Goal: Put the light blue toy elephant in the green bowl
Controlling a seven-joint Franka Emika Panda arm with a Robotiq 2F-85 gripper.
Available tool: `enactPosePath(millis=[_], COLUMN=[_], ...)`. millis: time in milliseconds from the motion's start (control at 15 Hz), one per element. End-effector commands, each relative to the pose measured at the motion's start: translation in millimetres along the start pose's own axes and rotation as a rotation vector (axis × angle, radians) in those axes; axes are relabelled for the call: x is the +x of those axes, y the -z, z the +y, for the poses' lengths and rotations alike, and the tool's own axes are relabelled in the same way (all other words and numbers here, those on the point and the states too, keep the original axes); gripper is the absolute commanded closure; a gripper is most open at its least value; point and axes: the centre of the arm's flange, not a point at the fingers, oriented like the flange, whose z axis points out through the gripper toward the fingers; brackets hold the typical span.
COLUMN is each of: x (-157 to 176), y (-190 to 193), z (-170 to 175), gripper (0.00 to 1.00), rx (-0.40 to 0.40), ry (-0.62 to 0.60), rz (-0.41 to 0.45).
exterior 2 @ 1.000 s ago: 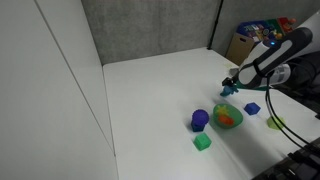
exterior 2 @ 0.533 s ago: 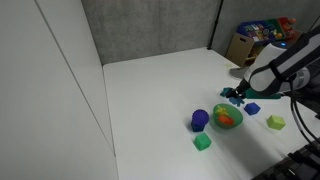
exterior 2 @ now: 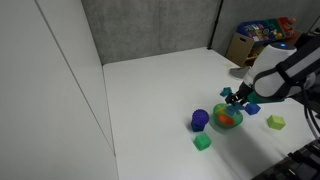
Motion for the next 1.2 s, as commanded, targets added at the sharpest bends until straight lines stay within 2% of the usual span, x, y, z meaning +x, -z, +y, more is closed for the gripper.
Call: enactPosePath(millis=[0, 200, 600, 1000, 1133], x=[8, 25, 51, 34, 29], y=[15, 37, 111, 189, 220], z=[-3, -5, -7, 7, 13], gripper=[0.21, 0.00, 0.00, 0.00, 0.00], rx=[-0.005, 0.018, 0.045, 0.044, 0.020], ry=[0.011, 0.002, 0.060, 0.182, 0.214], rz=[-0.004, -0.020, -0.071, -0.166, -0.179])
